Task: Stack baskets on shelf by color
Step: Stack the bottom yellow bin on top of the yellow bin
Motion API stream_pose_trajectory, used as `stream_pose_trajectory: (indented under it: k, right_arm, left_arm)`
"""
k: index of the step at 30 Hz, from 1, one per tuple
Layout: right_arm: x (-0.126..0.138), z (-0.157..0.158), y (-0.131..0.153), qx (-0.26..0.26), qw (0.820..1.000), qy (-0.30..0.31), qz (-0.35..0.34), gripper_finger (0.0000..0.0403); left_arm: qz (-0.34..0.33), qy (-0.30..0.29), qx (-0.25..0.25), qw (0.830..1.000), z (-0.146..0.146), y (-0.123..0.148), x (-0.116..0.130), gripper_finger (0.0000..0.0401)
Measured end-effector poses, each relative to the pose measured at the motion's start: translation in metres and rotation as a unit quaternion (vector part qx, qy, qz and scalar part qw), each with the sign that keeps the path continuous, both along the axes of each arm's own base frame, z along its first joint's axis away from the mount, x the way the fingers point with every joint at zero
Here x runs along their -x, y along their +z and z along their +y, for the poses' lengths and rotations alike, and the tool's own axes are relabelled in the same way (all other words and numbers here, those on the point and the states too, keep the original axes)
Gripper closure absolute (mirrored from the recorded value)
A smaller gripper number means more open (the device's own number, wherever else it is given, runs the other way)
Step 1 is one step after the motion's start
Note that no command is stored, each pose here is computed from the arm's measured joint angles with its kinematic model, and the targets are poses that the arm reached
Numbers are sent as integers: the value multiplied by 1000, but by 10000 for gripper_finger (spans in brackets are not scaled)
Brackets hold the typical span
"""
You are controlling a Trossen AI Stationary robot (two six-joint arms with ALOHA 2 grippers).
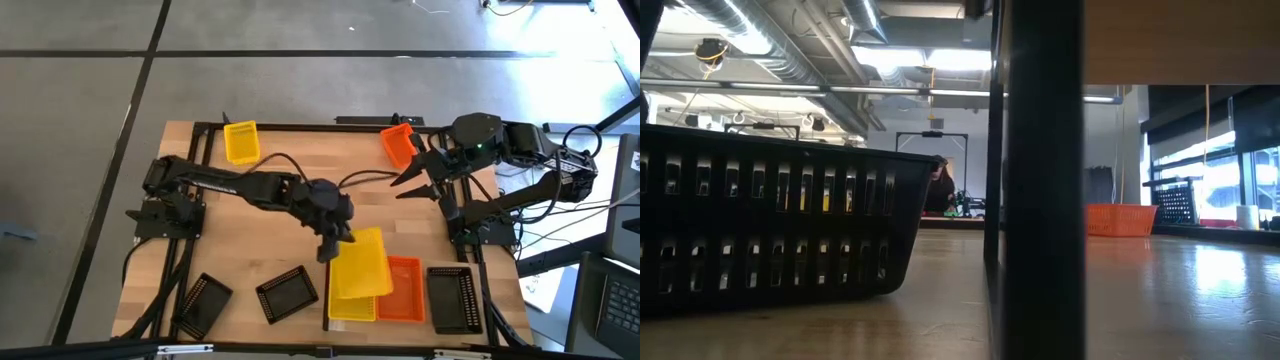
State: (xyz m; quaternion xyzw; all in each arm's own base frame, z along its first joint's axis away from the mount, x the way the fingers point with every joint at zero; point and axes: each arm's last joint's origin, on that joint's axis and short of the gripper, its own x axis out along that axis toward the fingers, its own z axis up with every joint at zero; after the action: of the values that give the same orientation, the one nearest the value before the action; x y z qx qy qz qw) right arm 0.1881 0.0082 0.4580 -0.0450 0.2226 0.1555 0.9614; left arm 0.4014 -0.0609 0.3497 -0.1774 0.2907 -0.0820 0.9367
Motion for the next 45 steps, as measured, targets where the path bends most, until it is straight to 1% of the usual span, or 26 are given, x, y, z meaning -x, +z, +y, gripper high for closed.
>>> stream_pose_trajectory:
  k: [2, 3, 6, 7, 8, 10, 12, 15, 24, 31, 40, 45]
  right_arm:
    - [0, 0, 0, 0, 1000, 0, 0, 271]
    - [0, 0, 0, 0, 1000, 0, 0, 271]
    - [0, 0, -1, 1, 1000, 1, 3, 271]
    - [1, 0, -1, 1, 1000, 1, 4, 271]
    - [1, 0, -1, 1, 1000, 1, 6, 271]
    - [1, 0, -1, 4, 1000, 2, 7, 271]
    - [1, 0, -2, 13, 1000, 7, 8, 271]
    - [1, 0, -3, 22, 1000, 12, 8, 271]
    - [2, 0, -3, 23, 1000, 13, 9, 271]
    - [2, 0, -3, 23, 1000, 13, 9, 271]
    - [2, 0, -3, 23, 1000, 12, 9, 271]
    - [2, 0, -3, 23, 1000, 12, 9, 271]
  left_arm:
    - [14, -1, 1, 1000, 0, -8, -4, 401]
    - [-7, -1, 7, 1000, -1, -7, -9, 401]
    - [12, -1, 6, 1000, -1, -14, -10, 401]
    - [-1, 0, 8, 1000, -2, -15, -14, 401]
    - [0, 2, 7, 1000, -2, -17, -16, 401]
    - [15, 0, 5, 1000, -1, -19, -14, 401]
    - [7, 0, 5, 1000, -2, -17, -14, 401]
    - [15, -3, 4, 1000, -4, -18, -13, 401]
    - [14, -16, 5, 1000, -13, -18, -12, 401]
    - [17, -45, 18, 999, -22, -18, -10, 401]
    - [15, -52, 12, 998, -22, -18, -10, 401]
    - [16, -62, 17, 998, -23, -18, -9, 401]
